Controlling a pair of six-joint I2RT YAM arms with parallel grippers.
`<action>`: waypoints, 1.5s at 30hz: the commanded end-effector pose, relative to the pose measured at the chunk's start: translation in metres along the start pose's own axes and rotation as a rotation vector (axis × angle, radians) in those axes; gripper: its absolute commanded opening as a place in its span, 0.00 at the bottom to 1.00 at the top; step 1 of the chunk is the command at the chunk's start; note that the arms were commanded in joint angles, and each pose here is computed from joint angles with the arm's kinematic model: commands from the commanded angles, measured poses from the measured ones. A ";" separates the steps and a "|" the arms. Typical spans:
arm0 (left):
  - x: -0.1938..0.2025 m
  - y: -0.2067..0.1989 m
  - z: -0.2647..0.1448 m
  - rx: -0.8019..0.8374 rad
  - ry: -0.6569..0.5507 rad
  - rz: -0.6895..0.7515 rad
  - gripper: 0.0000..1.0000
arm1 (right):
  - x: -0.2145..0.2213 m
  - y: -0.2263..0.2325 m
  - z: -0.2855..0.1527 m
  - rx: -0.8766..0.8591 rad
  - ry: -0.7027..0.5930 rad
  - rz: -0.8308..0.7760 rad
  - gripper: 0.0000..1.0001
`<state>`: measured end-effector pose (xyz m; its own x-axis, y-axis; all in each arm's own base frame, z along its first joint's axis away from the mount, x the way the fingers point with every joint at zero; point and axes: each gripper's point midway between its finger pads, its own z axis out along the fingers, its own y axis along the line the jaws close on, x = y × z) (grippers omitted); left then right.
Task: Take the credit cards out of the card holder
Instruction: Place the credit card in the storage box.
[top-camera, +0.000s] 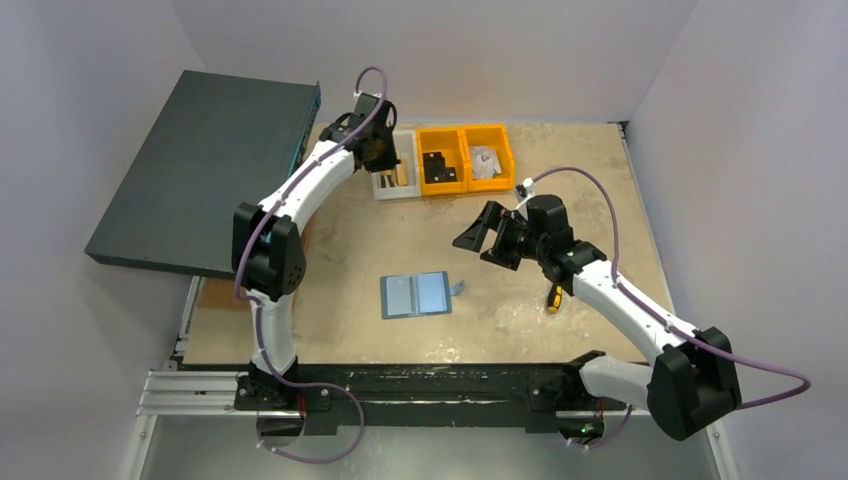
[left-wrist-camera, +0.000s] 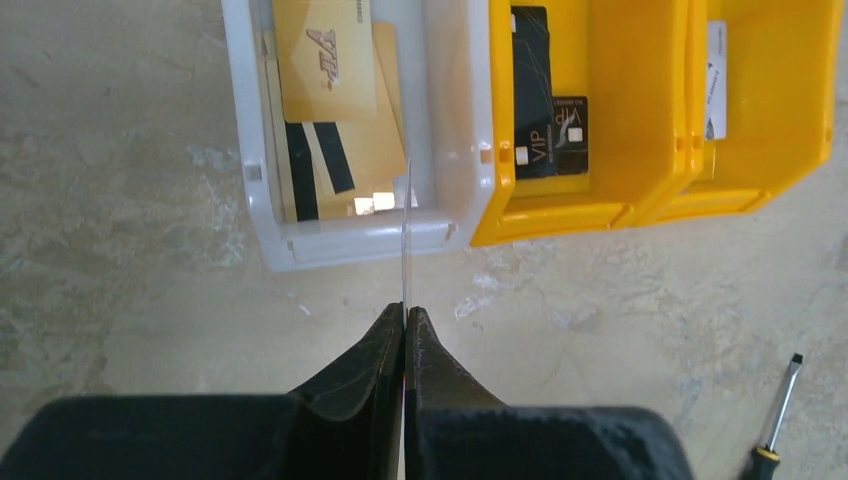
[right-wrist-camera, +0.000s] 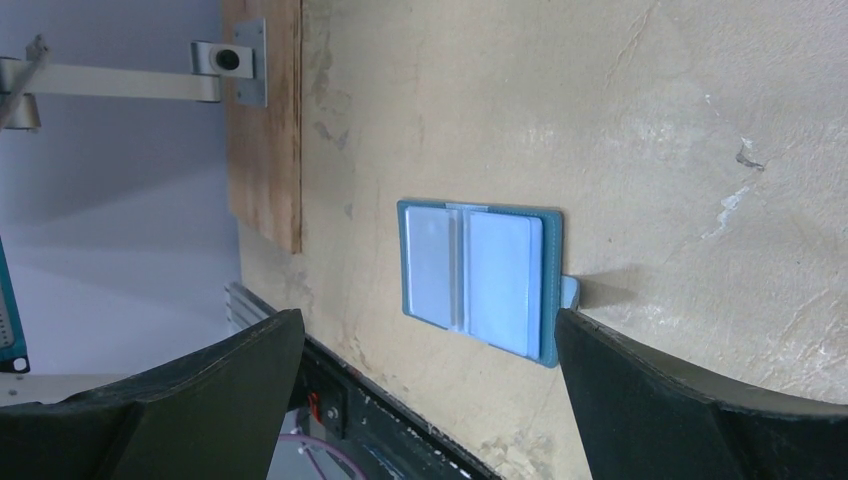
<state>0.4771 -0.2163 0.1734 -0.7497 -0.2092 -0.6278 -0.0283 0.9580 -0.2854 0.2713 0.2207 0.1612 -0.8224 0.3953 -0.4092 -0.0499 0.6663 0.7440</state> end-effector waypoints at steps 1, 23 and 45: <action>-0.035 -0.004 0.014 0.016 -0.087 0.041 0.00 | -0.005 0.005 -0.008 -0.007 -0.030 -0.032 0.99; -0.047 0.047 0.066 -0.274 -0.111 0.133 0.00 | -0.003 0.005 -0.014 -0.005 -0.028 -0.039 0.99; -0.069 0.036 0.038 -0.240 -0.159 0.150 0.40 | -0.003 0.007 -0.013 -0.019 -0.028 -0.045 0.99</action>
<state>0.5408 -0.1785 0.1848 -0.6476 -0.0745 -0.7584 -0.1001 0.9949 -0.0122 0.2611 0.2157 0.1632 -0.8259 0.3839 -0.4129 -0.0538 0.6753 0.7356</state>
